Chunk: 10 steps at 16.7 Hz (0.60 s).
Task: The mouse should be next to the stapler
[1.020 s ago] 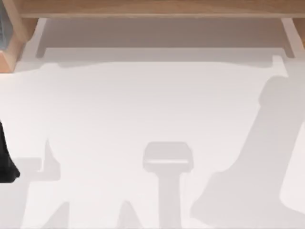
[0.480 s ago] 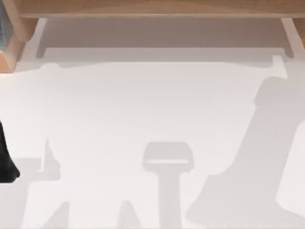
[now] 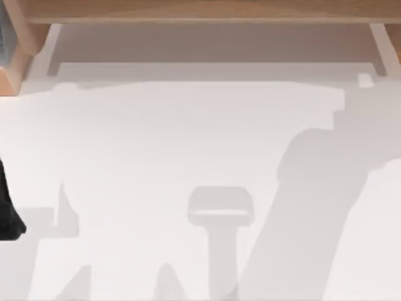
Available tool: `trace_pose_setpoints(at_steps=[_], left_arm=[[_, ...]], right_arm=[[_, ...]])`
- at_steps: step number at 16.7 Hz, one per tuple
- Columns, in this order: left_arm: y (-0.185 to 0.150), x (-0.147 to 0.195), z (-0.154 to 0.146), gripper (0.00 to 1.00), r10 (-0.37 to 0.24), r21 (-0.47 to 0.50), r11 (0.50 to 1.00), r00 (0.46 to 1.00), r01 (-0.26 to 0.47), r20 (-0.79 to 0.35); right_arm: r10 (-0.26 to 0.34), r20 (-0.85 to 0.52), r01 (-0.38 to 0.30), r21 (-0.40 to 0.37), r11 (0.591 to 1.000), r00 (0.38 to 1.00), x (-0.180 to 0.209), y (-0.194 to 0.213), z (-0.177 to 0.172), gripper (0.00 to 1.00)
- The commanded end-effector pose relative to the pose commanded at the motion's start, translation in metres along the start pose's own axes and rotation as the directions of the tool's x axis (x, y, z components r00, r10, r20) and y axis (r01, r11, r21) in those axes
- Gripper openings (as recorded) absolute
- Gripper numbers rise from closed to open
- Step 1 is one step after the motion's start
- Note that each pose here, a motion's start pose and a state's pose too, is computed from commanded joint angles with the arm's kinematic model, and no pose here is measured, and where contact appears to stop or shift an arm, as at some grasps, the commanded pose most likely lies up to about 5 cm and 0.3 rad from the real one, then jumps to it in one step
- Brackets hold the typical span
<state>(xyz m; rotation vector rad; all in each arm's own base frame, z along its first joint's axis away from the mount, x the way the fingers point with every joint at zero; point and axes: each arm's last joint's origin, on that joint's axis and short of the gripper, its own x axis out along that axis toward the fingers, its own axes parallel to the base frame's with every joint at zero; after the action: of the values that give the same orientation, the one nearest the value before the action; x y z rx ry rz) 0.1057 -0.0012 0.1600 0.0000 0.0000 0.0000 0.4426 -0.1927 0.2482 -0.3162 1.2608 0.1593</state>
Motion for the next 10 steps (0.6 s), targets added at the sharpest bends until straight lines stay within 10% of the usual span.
trace_pose_setpoints(at_steps=[10], left_arm=[[0.0, 0.0, 0.0, 1.0, 0.0, 0.0, 1.0, 1.0, 0.0, 0.0]], right_arm=[[-0.095, 0.016, 0.095, -0.006, 0.995, 0.995, -0.065, -0.014, -0.119, 0.0]])
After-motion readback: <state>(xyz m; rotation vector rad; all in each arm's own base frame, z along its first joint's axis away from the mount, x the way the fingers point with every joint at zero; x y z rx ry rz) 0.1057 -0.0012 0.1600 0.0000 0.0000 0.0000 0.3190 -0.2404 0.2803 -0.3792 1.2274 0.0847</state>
